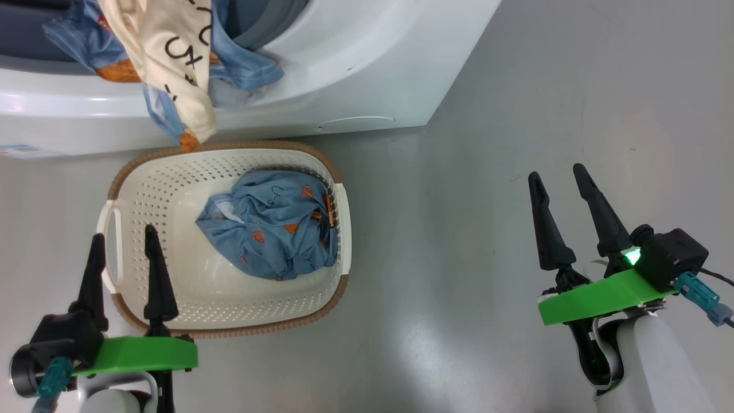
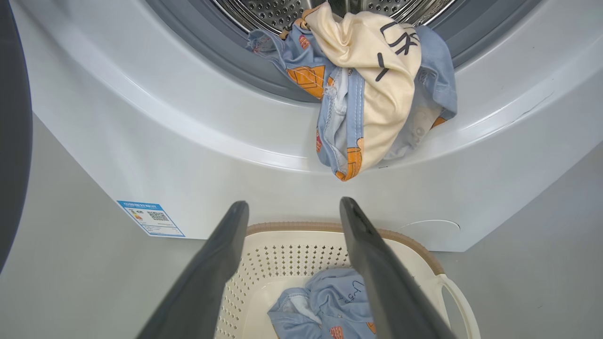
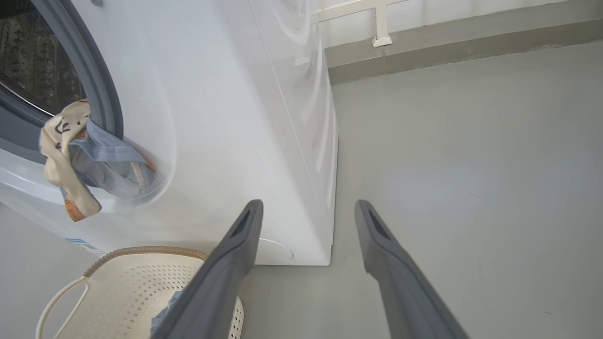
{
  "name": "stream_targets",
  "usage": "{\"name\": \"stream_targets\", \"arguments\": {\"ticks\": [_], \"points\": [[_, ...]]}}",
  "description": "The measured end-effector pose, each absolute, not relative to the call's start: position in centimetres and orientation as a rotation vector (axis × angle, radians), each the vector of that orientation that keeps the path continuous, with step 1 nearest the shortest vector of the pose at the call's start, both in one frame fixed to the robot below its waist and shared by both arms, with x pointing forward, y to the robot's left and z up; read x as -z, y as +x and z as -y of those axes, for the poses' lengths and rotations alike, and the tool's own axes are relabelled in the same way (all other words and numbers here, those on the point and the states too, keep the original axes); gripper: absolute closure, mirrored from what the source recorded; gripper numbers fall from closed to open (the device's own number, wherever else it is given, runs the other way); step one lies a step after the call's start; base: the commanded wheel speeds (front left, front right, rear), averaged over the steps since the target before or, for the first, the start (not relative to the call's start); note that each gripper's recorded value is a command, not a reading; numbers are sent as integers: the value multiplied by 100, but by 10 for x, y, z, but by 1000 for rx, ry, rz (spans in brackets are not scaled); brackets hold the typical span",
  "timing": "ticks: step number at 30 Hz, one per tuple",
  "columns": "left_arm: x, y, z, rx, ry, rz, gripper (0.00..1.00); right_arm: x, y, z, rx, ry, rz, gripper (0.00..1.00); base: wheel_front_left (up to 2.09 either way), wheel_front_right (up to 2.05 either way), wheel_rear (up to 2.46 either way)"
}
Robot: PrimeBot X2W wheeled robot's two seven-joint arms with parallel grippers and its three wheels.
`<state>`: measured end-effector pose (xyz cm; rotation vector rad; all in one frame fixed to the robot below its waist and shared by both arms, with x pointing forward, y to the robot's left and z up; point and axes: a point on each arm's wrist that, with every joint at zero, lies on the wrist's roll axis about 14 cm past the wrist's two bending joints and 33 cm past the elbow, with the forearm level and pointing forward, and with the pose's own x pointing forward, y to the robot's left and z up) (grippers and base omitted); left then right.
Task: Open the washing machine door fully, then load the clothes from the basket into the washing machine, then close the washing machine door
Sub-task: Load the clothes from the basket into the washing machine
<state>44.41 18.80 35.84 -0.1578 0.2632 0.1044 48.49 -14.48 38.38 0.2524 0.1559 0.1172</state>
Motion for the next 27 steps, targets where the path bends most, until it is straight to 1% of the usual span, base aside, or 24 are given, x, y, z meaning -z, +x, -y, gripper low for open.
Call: {"name": "stream_targets", "arguments": {"ticks": [5,14,21,27], "points": [[-361,448,-183,-92,-173,-254,0,-384,485,145,-117,252,-156,0,0,0,0],[-376,475,-159,-22,-210,-190,0,-383,483,148,-110,247,-160,0,0,0,0],[-385,498,-133,57,-258,-150,0,-380,481,150,-105,245,-171,0,0,0,0],[-387,517,-113,130,-261,-137,0,-376,480,152,-101,243,-180,0,0,0,0]]}}
